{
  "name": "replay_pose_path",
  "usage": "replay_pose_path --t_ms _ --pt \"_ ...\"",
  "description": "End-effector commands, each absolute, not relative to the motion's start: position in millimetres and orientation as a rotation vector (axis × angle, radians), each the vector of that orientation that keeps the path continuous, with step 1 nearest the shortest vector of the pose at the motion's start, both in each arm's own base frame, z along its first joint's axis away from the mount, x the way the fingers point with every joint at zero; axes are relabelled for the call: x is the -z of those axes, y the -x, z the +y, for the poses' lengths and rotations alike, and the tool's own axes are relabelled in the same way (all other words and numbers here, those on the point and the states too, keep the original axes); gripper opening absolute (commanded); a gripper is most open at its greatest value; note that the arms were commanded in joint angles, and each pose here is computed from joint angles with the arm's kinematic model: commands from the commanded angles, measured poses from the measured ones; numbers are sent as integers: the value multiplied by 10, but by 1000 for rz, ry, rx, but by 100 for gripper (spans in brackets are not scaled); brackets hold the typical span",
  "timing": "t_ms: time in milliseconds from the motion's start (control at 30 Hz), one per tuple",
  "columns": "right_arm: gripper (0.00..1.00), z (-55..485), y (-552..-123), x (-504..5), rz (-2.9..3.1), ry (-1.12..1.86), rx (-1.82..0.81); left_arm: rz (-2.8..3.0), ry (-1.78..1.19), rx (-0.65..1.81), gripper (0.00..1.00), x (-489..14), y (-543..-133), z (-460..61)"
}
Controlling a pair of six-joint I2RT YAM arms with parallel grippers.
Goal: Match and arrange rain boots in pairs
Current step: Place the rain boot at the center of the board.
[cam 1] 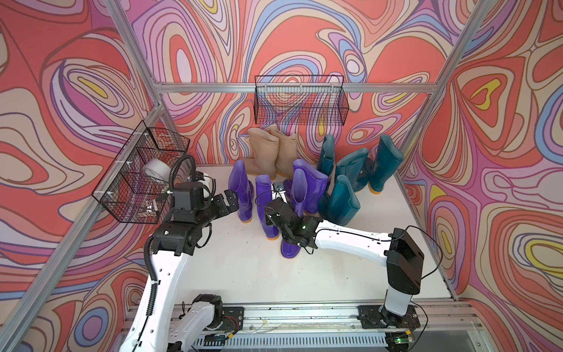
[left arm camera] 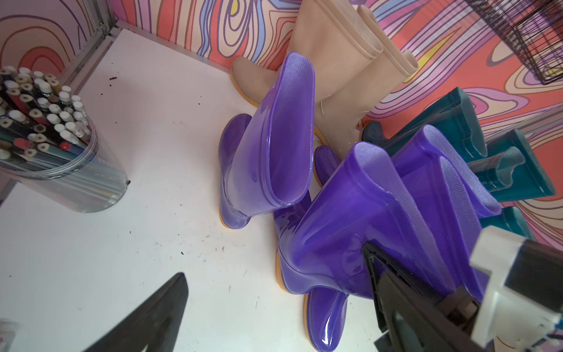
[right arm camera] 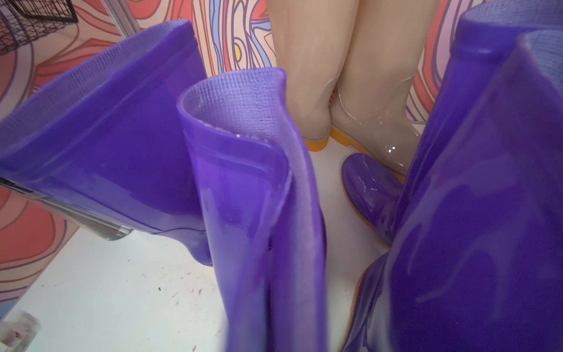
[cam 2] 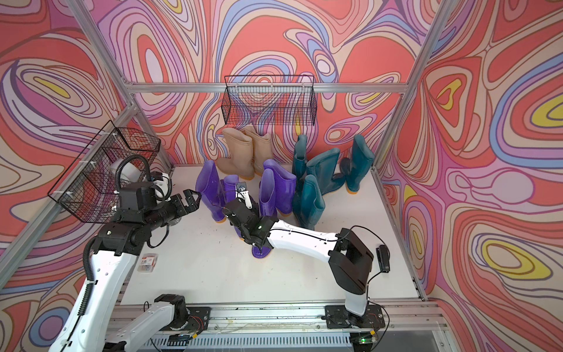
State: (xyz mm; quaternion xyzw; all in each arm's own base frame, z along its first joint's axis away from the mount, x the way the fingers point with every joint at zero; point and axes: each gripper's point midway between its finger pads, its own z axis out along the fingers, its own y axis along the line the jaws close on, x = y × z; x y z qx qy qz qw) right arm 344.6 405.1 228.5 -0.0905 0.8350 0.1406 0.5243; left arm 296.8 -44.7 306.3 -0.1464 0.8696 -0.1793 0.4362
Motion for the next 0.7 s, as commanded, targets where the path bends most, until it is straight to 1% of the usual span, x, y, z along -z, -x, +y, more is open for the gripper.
replay_pose_path --t_ms 0,67,133,167,333,500,533,567,600,633,667 --pt "54 4080 -3283 -2321 2004 218 -365 2197 432 407 100 -2873 -3029 -367" --pt "69 4075 -3239 -2429 1999 232 -353 2214 460 389 100 -2778 -3086 -341" --pt "76 4097 -3205 -2501 1985 263 -347 2225 466 388 100 -2726 -3170 -351" --pt "78 4067 -3178 -2686 1956 264 -366 2224 483 389 100 -2709 -3222 -352" --pt "85 3996 -3101 -3007 1920 306 -348 2253 443 383 100 -2601 -3436 -467" --pt "86 3768 -3037 -3285 1877 312 -319 2277 404 331 100 -2505 -3663 -582" --pt "86 3715 -3020 -3327 1868 310 -317 2280 426 306 98 -2472 -3714 -555" --pt "86 3661 -2995 -3377 1855 310 -315 2278 445 281 95 -2445 -3759 -521" --pt "86 3601 -2985 -3416 1846 304 -311 2272 451 265 89 -2433 -3800 -502" --pt "86 3539 -2966 -3448 1839 301 -303 2264 463 240 80 -2417 -3839 -467" --pt "87 3473 -2949 -3474 1831 297 -294 2257 460 227 69 -2408 -3876 -455"
